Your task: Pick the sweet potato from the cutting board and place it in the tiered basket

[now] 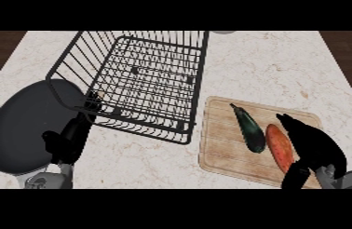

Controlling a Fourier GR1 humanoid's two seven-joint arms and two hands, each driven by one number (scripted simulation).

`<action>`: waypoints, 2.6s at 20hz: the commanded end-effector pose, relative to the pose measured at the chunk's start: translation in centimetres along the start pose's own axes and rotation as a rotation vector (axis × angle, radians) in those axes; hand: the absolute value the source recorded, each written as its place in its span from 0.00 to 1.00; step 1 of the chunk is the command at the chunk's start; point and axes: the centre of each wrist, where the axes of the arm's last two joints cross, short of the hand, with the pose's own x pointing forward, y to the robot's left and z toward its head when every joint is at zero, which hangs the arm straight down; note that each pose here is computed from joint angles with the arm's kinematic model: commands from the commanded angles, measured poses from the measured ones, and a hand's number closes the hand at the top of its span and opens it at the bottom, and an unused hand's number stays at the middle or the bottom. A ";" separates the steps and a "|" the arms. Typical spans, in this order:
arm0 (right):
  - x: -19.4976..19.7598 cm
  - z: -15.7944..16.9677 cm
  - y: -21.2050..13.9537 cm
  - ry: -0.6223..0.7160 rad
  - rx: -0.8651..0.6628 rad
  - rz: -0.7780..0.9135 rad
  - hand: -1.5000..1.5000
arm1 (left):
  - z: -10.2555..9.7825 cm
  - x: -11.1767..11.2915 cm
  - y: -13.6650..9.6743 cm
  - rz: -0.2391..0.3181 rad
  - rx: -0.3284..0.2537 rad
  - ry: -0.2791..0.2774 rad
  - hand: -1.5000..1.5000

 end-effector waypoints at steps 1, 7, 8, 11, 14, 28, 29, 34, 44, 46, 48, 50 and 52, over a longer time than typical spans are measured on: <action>0.3 -0.4 -1.4 0.020 0.011 -0.002 0.00 | -1.7 1.5 -3.7 0.031 -0.122 -0.051 0.50; -0.7 -2.1 1.9 -0.011 0.030 -0.019 0.00 | -2.4 1.8 -3.8 0.021 -0.141 -0.037 0.50; 0.8 -1.4 2.3 -0.035 -0.004 -0.046 1.00 | -2.7 1.0 -3.2 0.028 -0.127 -0.046 0.50; 0.2 -3.0 2.2 -0.137 -0.086 -0.087 1.00 | -1.6 1.0 -3.4 0.031 -0.122 -0.055 0.50; 1.0 -3.1 2.9 -0.157 -0.100 -0.094 1.00 | -0.7 2.0 -3.9 0.021 -0.125 -0.051 0.50; -1.7 0.3 3.0 -0.069 -0.284 -0.053 1.00 | -1.4 1.1 -1.5 0.022 -0.101 -0.032 0.50; -2.5 0.8 3.5 -0.055 -0.323 -0.055 1.00 | -0.3 0.5 -1.3 0.010 -0.099 -0.037 0.50; -1.4 2.8 1.3 -0.153 -0.467 -0.297 1.00 | -0.7 0.6 -1.5 0.022 -0.099 -0.039 0.50; 2.8 12.1 -6.2 -0.463 -0.655 -0.521 1.00 | -0.8 1.2 -2.5 0.036 -0.131 -0.042 0.50; 4.6 11.8 -7.0 -0.476 -0.622 -0.528 1.00 | -2.0 1.3 -3.8 0.034 -0.138 -0.054 0.50; 5.2 12.6 -8.4 -0.461 -0.615 -0.534 1.00 | -0.6 1.1 -4.1 0.037 -0.130 -0.043 0.50; 7.7 13.3 -9.9 -0.453 -0.625 -0.556 1.00 | -1.1 2.3 -1.3 0.003 -0.155 -0.044 0.50; 9.6 14.7 -11.5 -0.493 -0.623 -0.587 1.00 | -1.5 1.6 -2.8 0.027 -0.138 -0.035 0.50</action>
